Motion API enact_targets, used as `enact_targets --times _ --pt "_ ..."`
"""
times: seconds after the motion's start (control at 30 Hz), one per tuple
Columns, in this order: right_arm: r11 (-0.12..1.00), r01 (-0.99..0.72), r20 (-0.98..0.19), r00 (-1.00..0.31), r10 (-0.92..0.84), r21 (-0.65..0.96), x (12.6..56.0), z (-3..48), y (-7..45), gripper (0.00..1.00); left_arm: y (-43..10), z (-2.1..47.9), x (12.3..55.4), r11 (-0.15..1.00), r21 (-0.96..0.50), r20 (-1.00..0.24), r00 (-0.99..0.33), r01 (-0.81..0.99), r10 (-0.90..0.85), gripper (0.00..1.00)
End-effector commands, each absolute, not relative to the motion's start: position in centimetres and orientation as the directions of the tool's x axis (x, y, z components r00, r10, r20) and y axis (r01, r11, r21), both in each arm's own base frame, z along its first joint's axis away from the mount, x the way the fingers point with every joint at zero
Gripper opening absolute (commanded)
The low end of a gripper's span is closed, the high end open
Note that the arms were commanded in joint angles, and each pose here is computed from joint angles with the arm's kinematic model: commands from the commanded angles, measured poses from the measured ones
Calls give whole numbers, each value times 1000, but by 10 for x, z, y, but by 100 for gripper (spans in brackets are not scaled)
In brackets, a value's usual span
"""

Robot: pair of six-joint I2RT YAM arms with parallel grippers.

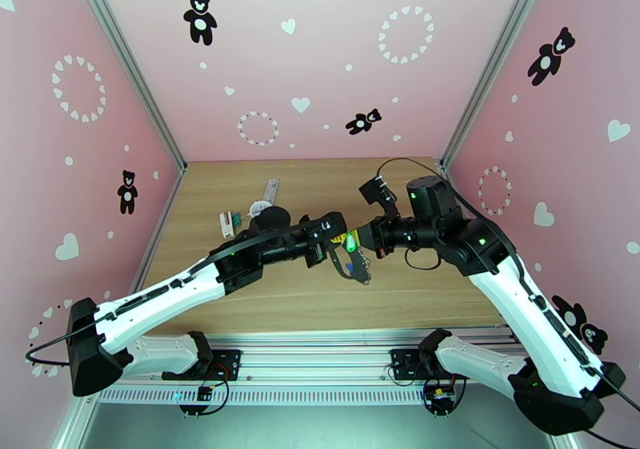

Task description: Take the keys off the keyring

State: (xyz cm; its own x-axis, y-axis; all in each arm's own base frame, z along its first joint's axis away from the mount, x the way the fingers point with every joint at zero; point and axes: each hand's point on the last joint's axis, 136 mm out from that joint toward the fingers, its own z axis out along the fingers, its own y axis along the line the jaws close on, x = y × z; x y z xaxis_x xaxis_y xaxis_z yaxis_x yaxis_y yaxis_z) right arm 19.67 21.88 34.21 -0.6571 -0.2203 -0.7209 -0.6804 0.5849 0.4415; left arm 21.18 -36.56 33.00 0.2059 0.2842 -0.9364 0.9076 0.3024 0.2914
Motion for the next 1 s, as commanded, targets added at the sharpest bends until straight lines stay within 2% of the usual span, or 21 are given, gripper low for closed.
enact_targets --times 0.0,0.2,0.97 --pt "537 -684 -725 -665 -181 494 184 353 216 0 -356 349 210 327 320 -942 260 889 214 0" --pt "513 -660 -702 -697 -147 548 181 349 217 0 -353 358 205 323 315 -948 280 892 152 0" --pt "467 -650 -702 -708 -82 600 193 334 229 0 -355 368 230 471 222 -968 250 854 2 0"
